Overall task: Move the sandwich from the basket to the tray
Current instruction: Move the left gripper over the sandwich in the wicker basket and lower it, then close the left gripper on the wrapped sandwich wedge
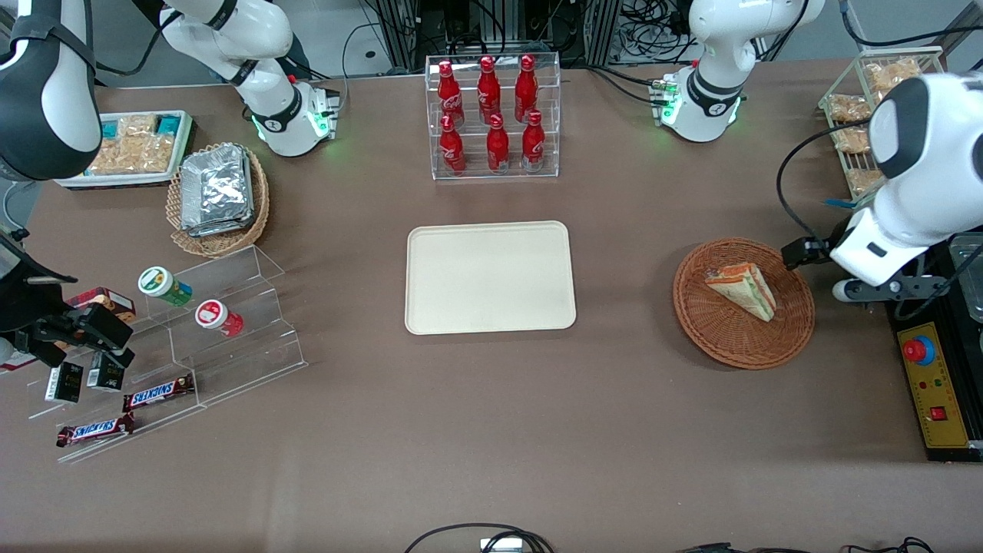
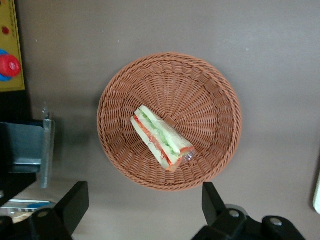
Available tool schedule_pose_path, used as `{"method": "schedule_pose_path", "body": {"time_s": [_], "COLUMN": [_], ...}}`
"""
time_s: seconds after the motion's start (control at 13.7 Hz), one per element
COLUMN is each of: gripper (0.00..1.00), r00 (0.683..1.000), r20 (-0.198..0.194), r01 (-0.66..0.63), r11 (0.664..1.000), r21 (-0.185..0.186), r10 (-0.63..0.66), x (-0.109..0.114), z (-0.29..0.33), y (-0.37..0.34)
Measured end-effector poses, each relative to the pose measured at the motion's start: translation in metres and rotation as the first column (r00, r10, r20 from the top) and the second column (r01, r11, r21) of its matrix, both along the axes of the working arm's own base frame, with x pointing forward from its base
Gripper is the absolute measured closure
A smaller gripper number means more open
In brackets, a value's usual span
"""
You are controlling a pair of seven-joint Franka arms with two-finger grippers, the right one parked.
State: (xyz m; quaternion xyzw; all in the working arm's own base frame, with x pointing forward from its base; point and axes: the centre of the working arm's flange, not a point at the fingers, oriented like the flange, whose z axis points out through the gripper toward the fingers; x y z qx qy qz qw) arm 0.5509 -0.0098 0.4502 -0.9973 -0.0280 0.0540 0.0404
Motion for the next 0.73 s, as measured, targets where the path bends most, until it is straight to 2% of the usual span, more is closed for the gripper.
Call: {"method": "schedule_pose_path", "body": {"time_s": [0.37, 0.73], "gripper": [0.00, 0.00], "r00": [0.976, 0.936], "r20": [0.055, 0.078], "r01": [-0.212, -0.346], "r11": [0.977, 0.938], "r21": [0.010, 0.006], "r10": [0.211, 0.344], "x": [-0.026, -0.043], "z": [-0.069, -0.105], "y": [-0.011, -0.009]}}
